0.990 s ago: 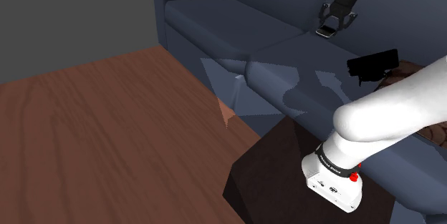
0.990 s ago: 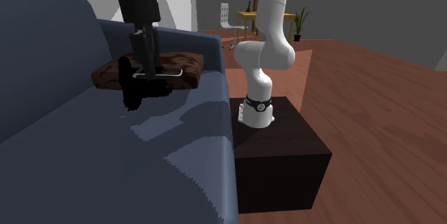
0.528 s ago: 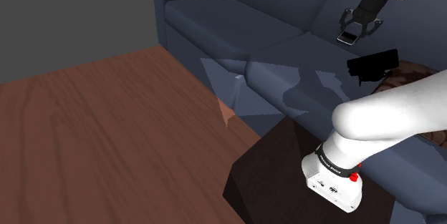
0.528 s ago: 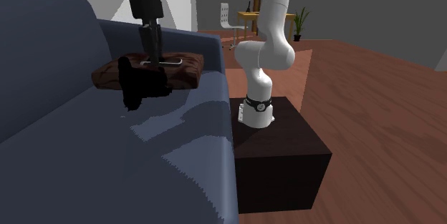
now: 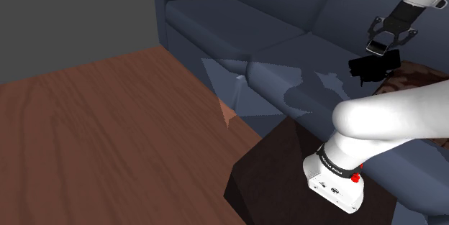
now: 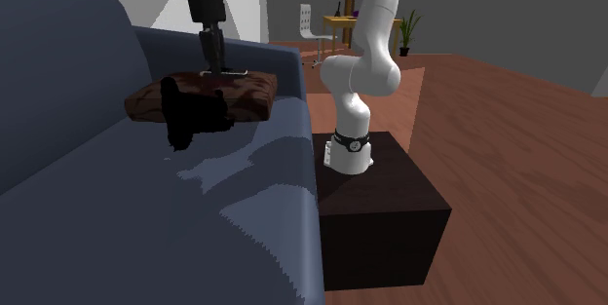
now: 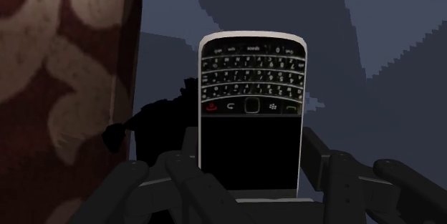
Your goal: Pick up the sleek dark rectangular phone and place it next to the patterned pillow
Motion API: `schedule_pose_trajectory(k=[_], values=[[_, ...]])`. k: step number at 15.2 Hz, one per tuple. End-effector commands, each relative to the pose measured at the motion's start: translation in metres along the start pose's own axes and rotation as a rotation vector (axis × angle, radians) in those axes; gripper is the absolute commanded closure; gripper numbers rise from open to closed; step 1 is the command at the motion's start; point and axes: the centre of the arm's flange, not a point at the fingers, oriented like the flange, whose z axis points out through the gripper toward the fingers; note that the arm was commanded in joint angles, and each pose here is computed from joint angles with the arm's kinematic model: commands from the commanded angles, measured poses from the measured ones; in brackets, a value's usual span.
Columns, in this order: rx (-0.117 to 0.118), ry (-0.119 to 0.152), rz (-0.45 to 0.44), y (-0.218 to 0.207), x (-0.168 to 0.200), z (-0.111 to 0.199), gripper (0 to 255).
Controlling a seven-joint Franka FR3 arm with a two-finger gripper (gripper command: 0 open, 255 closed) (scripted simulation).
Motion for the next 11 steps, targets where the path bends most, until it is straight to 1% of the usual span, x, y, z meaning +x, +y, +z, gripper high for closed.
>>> schedule_pose_trajectory(k=[1, 11], values=[[0.000, 0.000, -0.002, 0.013, 0.000, 0.006, 255], [0.000, 0.000, -0.002, 0.016, 0.001, 0.058, 255]])
